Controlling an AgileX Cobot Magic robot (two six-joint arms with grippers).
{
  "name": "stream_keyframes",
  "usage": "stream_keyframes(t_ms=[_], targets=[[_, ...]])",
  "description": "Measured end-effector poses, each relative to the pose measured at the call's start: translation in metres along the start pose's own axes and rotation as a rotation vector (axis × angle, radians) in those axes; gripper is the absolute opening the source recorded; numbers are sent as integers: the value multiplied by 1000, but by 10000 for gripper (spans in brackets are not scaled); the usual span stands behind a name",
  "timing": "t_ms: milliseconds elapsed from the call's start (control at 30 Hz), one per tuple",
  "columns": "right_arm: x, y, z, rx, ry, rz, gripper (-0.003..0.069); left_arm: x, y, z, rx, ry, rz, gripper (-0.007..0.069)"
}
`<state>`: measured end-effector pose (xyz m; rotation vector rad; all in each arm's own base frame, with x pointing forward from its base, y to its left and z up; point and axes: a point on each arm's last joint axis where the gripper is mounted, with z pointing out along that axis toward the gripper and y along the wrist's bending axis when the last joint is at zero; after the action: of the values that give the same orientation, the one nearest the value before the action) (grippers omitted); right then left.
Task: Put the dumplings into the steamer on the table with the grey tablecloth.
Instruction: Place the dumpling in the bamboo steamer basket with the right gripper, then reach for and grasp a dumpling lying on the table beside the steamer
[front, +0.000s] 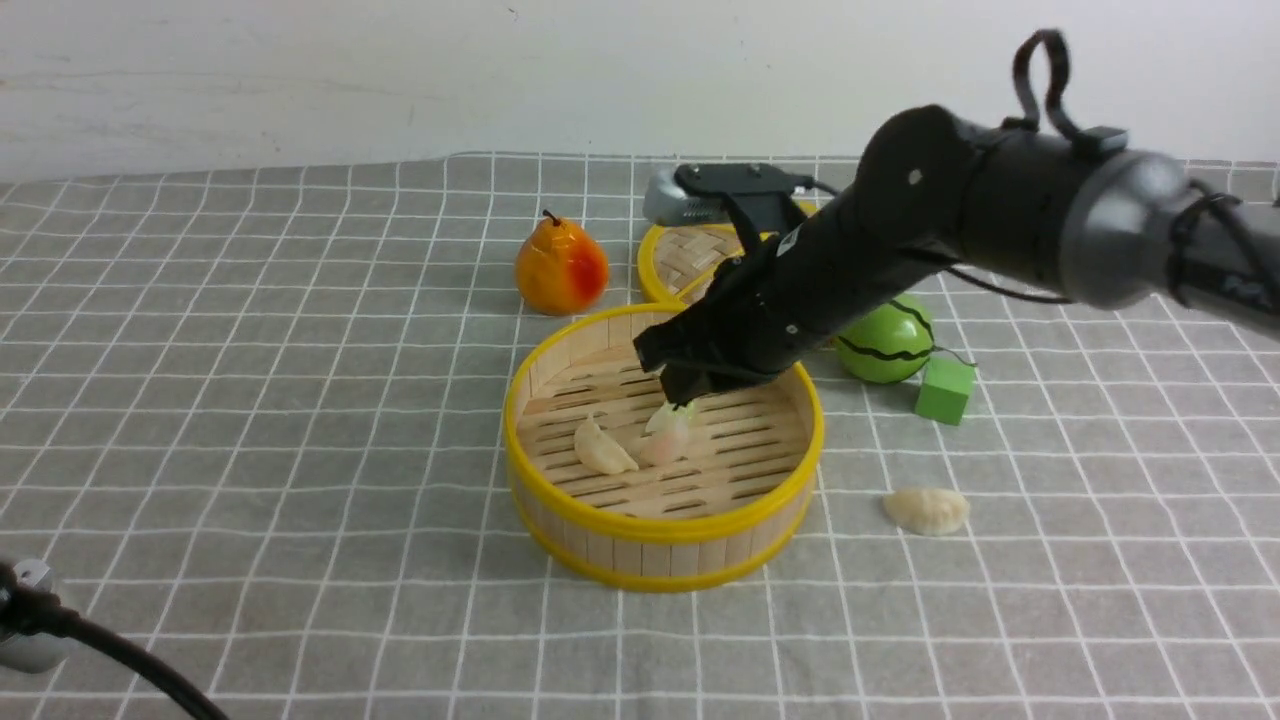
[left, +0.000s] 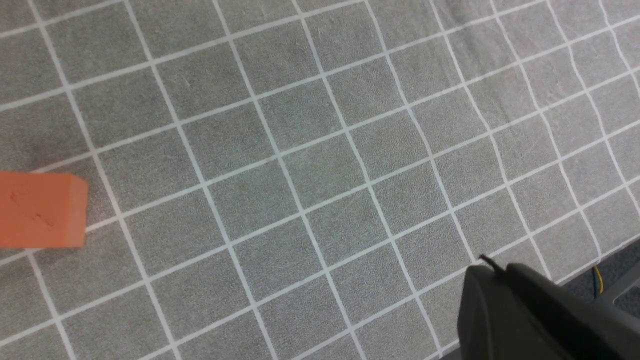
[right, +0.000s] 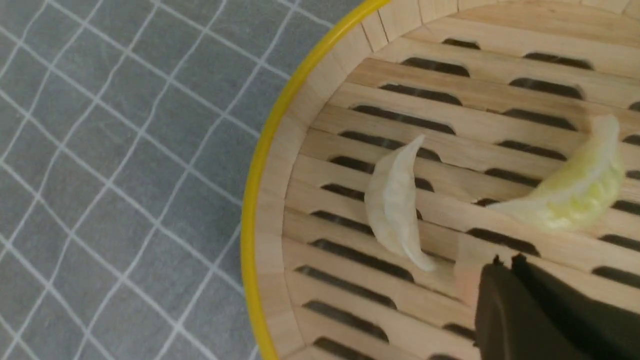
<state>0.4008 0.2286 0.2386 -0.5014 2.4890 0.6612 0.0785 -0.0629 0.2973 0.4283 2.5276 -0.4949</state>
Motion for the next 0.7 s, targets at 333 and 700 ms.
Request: stream_keyframes(t_ms=[333,700], targets=[[6,-13,24,37,32,-15,109,0,0,0,0,0,0,20],[0,-5,-86,315,233,-300,381,0,0,0,0,0,0,22]])
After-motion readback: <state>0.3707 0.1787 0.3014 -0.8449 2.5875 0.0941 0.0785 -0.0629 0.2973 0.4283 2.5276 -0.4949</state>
